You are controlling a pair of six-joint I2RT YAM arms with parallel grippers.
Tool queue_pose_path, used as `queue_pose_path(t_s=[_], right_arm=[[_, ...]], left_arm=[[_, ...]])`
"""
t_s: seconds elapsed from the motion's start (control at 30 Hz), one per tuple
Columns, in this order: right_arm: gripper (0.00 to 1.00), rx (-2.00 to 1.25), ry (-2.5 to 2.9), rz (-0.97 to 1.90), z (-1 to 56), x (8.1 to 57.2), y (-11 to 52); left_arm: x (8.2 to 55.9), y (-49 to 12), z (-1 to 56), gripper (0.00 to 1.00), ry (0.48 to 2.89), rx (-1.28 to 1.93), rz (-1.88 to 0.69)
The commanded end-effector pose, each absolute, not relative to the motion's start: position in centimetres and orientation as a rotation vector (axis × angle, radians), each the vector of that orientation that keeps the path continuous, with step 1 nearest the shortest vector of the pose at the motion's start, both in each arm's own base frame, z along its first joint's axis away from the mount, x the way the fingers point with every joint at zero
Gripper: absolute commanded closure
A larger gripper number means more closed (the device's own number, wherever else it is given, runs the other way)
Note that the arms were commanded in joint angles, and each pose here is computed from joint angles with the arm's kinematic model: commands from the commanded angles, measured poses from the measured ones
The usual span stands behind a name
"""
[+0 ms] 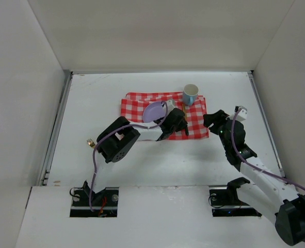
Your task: Set the dinner table for one person
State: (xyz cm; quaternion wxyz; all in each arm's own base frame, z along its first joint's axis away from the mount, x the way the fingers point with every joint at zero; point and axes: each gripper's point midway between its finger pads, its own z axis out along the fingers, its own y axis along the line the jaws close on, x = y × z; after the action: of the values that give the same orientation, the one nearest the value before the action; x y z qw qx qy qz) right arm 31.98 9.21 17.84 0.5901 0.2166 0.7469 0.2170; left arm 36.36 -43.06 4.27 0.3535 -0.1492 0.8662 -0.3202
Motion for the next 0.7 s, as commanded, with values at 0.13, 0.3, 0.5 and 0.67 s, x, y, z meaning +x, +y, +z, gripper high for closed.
queue_pose_path(t_s=[0.13,0.3,0.5,0.67], right_arm=[[0.35,0.501,1.670,0.542,19.6,32.4,9.4],[0.34,0.500,1.670,0.543,19.6,32.4,9.4],[0.34,0.500,1.670,0.543,19.6,32.4,9.4],[0.34,0.501,1.665,0.546,19.7,32.3,9.4]], left_arm=[[37.1,-44.4,6.0,0.95,2.208,-0.401,-0.918],[36.8,-43.9,6.6,0.80,2.191,-0.417,-0.906],[35.9,-44.4,9.4,0.69,2.145,-0.379,-0.960],[34.8,-43.2,14.0,0.68,2.047,-0.325,-0.967]])
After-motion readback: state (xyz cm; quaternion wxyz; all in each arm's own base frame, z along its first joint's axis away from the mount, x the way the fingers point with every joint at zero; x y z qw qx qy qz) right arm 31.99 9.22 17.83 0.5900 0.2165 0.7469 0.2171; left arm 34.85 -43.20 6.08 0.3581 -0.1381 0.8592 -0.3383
